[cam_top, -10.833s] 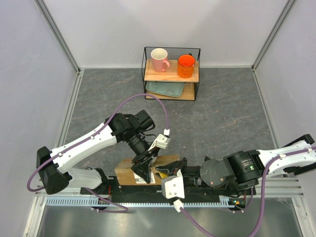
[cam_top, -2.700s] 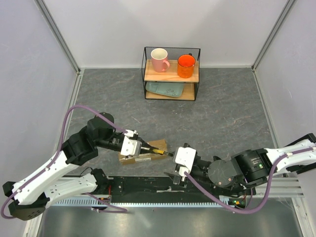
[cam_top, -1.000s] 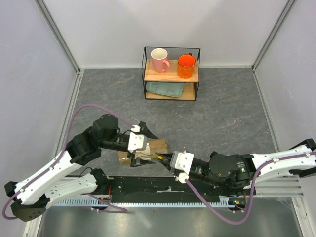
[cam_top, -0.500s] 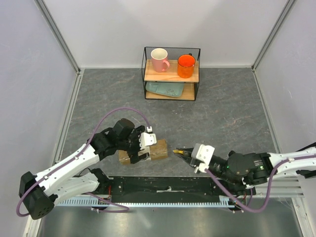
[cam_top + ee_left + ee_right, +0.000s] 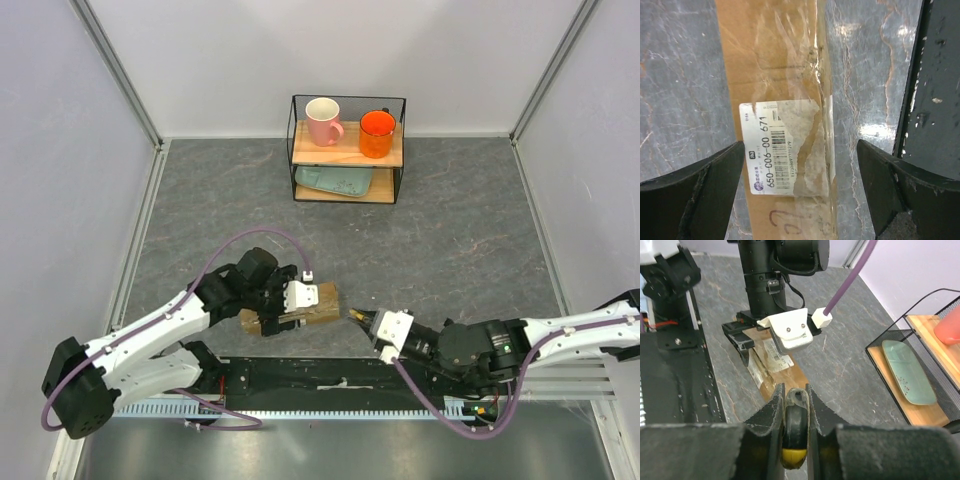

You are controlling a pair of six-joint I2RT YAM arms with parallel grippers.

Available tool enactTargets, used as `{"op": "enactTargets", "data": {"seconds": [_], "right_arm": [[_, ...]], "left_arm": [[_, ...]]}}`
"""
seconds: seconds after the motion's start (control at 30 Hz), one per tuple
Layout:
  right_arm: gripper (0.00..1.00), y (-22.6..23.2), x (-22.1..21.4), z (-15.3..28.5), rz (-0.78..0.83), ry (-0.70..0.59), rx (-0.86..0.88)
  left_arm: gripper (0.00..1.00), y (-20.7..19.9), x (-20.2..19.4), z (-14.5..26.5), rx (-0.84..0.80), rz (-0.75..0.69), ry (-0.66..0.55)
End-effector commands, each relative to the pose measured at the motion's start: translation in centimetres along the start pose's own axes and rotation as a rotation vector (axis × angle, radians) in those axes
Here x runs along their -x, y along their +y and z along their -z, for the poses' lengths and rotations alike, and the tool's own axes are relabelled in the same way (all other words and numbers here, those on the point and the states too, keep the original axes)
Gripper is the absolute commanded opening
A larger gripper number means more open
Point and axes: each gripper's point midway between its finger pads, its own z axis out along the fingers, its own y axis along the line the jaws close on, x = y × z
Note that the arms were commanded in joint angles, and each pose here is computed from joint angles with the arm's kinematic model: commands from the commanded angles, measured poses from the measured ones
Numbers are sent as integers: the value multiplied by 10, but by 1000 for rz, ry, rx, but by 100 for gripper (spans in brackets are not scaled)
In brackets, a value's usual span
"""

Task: Unpack the express box
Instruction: Adjust the express box at the center of the board.

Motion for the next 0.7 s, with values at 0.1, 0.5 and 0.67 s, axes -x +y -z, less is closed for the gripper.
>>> {"op": "enactTargets", "data": {"seconds": [0.1, 0.5, 0.67], "right_arm": [[0, -5, -3, -7, 18, -54, -62], [0, -3, -12, -25, 31, -75, -58], [0, -19, -7, -34, 3, -86, -53]], "left_arm": [[99, 2, -18, -15, -74, -72, 48], [83, -23, 8, 14, -387, -28, 42], [75, -25, 7, 8, -445, -3, 59]]}}
